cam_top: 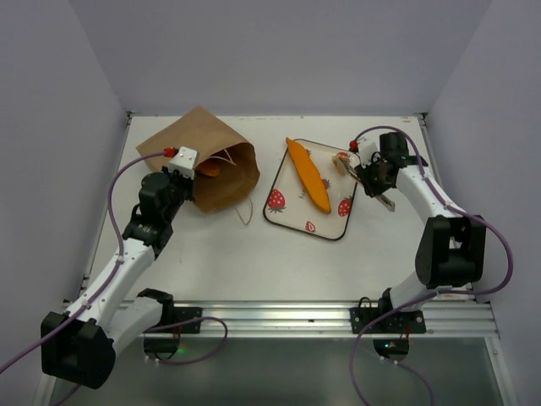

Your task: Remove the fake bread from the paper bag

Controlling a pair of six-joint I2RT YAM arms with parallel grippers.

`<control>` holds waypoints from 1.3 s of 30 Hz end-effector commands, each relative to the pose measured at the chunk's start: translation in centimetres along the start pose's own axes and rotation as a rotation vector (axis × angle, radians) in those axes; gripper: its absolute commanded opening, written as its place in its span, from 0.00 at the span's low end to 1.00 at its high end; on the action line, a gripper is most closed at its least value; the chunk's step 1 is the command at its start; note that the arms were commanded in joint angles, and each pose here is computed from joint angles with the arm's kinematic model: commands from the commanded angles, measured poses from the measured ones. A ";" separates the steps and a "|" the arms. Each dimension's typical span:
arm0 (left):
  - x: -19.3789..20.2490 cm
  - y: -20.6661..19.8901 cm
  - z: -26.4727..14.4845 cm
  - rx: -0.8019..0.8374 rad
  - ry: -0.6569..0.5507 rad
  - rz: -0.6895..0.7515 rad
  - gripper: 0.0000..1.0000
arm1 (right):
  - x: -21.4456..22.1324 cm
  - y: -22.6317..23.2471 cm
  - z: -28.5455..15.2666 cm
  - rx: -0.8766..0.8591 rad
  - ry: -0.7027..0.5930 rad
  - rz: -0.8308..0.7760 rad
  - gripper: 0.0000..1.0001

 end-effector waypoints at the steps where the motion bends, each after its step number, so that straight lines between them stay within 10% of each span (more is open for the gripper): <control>1: -1.1 -0.3 -0.2 0.018 -0.053 -0.016 0.06 | -1.2 -0.2 -0.4 -0.007 -0.059 0.000 0.33; 39: -1.1 -0.3 -0.3 0.018 -0.053 -0.014 0.06 | -3.4 0.4 -4.8 -0.024 -0.207 0.020 0.45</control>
Point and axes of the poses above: each gripper's point midway between its finger pads, its own z axis out along the fingers, its own y axis along the line the jaws close on, x = y × z, the point moved 6 cm from there along -z, back along the fingers, and after that the axes turned 7 degrees about -z, right-handed, at the moved point
